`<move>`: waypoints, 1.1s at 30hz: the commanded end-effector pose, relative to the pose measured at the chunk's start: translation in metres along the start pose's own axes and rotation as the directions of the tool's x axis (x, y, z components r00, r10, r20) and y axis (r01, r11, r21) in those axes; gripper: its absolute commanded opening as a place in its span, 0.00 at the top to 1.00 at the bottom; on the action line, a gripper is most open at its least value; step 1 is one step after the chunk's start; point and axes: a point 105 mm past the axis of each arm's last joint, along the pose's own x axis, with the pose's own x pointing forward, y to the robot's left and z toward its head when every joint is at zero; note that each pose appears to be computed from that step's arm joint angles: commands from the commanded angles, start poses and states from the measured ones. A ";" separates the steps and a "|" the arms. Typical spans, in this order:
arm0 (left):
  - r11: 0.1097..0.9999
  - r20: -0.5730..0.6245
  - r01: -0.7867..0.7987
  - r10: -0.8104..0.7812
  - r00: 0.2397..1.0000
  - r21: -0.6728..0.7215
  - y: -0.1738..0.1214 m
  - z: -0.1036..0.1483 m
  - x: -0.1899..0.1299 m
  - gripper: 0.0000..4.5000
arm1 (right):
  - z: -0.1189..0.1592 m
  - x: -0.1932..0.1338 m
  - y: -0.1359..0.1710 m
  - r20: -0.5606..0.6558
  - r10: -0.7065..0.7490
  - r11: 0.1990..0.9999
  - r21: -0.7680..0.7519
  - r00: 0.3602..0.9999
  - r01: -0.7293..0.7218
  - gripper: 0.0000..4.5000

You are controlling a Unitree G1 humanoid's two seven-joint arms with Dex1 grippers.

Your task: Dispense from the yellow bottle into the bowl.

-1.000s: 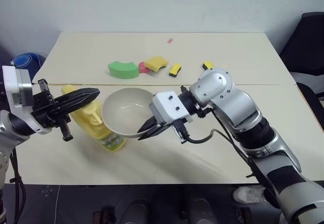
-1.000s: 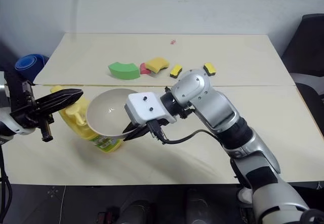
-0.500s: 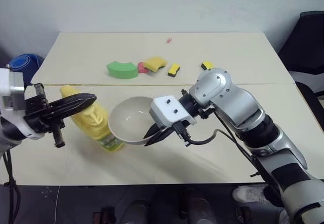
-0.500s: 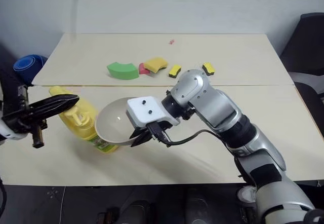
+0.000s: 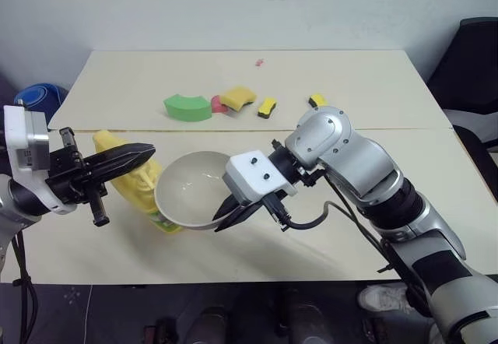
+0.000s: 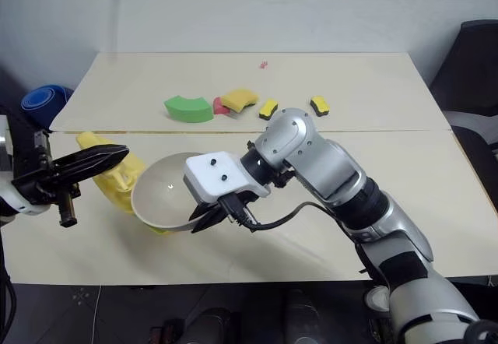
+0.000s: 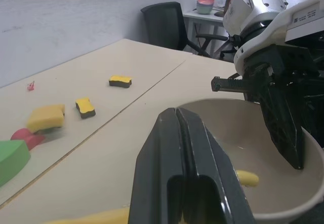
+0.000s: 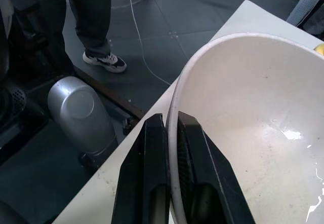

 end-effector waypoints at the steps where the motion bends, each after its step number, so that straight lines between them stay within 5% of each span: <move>1: 0.999 -0.087 0.003 -0.006 0.996 -0.032 -0.003 -0.020 0.003 1.00 | 0.019 0.000 0.000 0.018 0.005 0.998 -0.067 1.000 -0.003 1.00; 26: 0.981 -0.166 -0.148 0.126 0.978 -0.128 -0.006 -0.082 -0.002 1.00 | 0.023 -0.002 -0.003 0.037 0.008 1.000 -0.030 0.999 -0.007 1.00; 33: 0.984 -0.057 -0.149 0.143 0.988 -0.103 0.003 -0.055 -0.002 1.00 | 0.019 -0.002 -0.003 0.042 -0.013 1.000 -0.009 0.999 0.013 1.00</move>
